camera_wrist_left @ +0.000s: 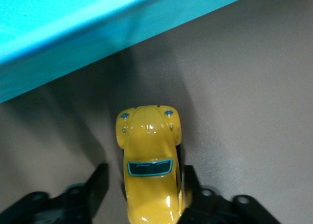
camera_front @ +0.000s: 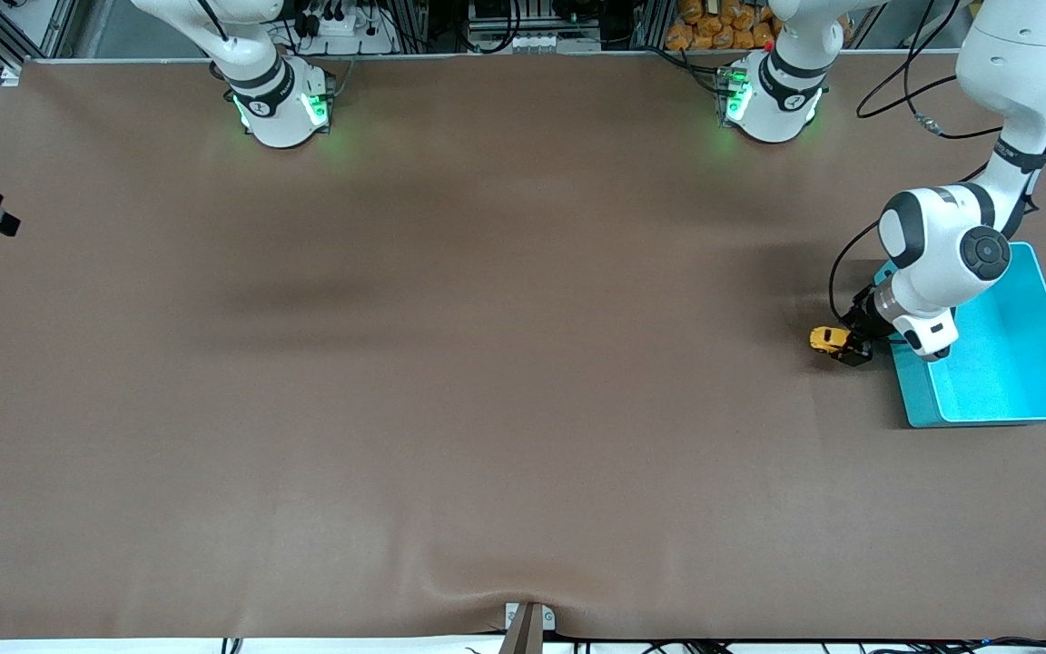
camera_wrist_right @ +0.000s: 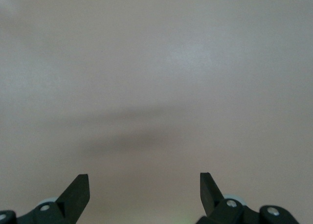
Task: Wind and store yellow beetle car
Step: 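Close the left gripper around the yellow car beside the bin, then lift the car with the left gripper and lower it into the bin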
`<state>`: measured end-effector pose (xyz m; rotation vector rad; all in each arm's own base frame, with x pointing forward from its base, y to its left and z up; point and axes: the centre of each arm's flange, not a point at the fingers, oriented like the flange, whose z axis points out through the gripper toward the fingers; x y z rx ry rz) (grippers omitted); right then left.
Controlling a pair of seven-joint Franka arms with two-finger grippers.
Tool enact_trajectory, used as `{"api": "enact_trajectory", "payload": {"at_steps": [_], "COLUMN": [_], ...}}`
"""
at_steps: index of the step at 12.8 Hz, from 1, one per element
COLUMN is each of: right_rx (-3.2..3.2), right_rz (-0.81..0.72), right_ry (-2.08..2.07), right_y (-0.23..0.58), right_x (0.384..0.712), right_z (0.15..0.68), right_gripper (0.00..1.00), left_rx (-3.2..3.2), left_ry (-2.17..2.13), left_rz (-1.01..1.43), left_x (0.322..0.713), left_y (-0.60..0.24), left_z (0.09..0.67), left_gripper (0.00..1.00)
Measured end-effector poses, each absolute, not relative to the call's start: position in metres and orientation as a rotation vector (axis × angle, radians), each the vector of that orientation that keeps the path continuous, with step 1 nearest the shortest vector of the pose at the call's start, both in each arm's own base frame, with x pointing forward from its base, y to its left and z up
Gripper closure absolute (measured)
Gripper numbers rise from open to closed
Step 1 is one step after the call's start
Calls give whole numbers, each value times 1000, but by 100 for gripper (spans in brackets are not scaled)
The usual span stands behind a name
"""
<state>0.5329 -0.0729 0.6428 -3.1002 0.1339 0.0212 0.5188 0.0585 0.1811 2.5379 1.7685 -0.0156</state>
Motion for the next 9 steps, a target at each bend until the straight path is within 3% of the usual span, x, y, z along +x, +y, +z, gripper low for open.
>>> {"api": "enact_trajectory", "payload": {"at_steps": [2, 9], "right_rx": [-3107, -3112], "right_rz": [26, 23], "right_ry": [84, 9], "right_y": [-52, -25], "right_x": [531, 529], "right_z": [640, 641], "right_gripper": [0, 0], "left_rx": [2494, 2553], "left_ry": [1822, 1720], "left_rz": [-6, 21], "left_x": [521, 526], "left_y": [58, 13], "left_z": [184, 248], "left_gripper": [54, 54]}}
